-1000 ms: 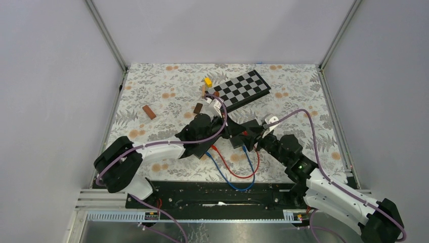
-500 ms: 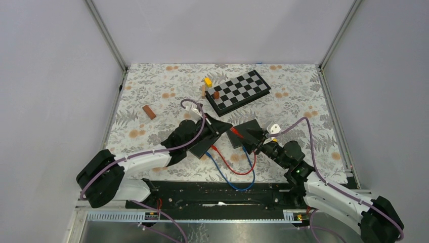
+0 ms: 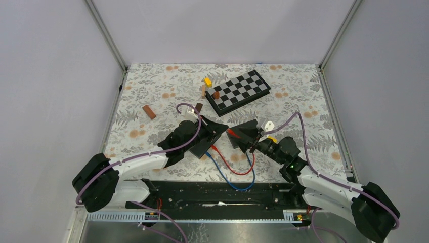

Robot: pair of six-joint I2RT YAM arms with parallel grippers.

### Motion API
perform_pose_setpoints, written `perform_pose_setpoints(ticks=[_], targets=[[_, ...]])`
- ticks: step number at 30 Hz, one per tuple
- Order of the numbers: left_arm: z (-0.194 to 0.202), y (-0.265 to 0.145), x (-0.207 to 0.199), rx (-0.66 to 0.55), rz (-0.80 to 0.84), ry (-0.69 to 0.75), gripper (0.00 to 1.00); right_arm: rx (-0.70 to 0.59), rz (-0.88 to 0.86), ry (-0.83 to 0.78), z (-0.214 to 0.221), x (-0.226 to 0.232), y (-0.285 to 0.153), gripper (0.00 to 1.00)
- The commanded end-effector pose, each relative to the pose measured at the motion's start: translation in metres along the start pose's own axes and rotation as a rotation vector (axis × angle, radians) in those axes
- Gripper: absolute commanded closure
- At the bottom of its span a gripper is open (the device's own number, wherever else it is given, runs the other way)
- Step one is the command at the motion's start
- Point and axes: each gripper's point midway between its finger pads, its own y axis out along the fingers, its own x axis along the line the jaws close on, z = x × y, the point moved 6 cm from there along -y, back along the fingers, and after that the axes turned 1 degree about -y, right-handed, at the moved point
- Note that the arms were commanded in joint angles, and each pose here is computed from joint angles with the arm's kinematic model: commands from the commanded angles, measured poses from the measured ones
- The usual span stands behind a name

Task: Insert the plug into the switch port
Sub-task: Insert the connector into the switch port.

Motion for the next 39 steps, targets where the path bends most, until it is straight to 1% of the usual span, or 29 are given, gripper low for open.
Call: perform_pose_setpoints(ticks=[1, 4, 13, 15, 20, 23, 24, 26, 27, 28, 30, 31, 32, 34, 35, 37, 39], targets=[[-0.004, 0.0, -0.015, -0.012, 0.04, -0.041, 1.0, -0.125, -0.06, -0.02, -0.034, 0.006, 0.015, 0.45], [-0.003, -0.001, -0.018, -0.002, 0.059, -0.047, 1.0, -0.117, -0.065, -0.01, -0.031, 0.006, 0.019, 0.49], [-0.003, -0.005, -0.024, 0.004, 0.093, -0.048, 1.0, -0.092, -0.082, 0.014, -0.023, 0.007, 0.024, 0.5], [-0.003, -0.005, -0.027, 0.001, 0.118, -0.043, 1.0, -0.089, -0.078, 0.013, -0.022, 0.007, 0.025, 0.52], [0.002, -0.007, -0.031, 0.044, 0.142, -0.038, 1.0, -0.089, -0.07, 0.013, -0.021, 0.005, 0.027, 0.58], [0.003, -0.008, -0.031, 0.059, 0.15, -0.036, 1.0, -0.096, -0.062, 0.012, -0.023, 0.004, 0.027, 0.65], [0.003, -0.008, -0.032, 0.062, 0.154, -0.035, 1.0, -0.099, -0.061, 0.012, -0.023, 0.004, 0.027, 0.69], [0.004, -0.008, -0.033, 0.069, 0.164, -0.034, 1.0, -0.103, -0.062, 0.015, -0.025, 0.004, 0.027, 0.84], [0.004, -0.009, -0.034, 0.07, 0.171, -0.032, 1.0, -0.104, -0.064, 0.016, -0.025, 0.005, 0.027, 0.93], [0.004, -0.009, -0.035, 0.072, 0.18, -0.03, 1.0, -0.106, -0.064, 0.022, -0.026, 0.005, 0.026, 1.0], [0.004, -0.01, -0.038, 0.074, 0.205, -0.021, 0.99, -0.112, -0.07, 0.033, -0.027, 0.007, 0.025, 1.0], [0.004, -0.011, -0.04, 0.074, 0.218, -0.014, 0.9, -0.114, -0.07, 0.038, -0.028, 0.007, 0.024, 1.0], [0.003, -0.012, -0.043, 0.072, 0.229, -0.003, 0.77, -0.12, -0.071, 0.041, -0.029, 0.007, 0.023, 1.0], [0.001, -0.014, -0.049, 0.067, 0.251, 0.028, 0.47, -0.131, -0.071, 0.05, -0.031, 0.009, 0.019, 1.0], [0.0, -0.016, -0.053, 0.061, 0.266, 0.044, 0.37, -0.137, -0.073, 0.053, -0.033, 0.009, 0.018, 1.0], [-0.006, -0.022, -0.061, 0.034, 0.291, 0.075, 0.23, -0.139, -0.081, 0.057, -0.037, 0.011, 0.015, 1.0], [-0.013, -0.028, -0.068, -0.004, 0.306, 0.111, 0.14, -0.132, -0.094, 0.063, -0.042, 0.014, 0.011, 1.0]])
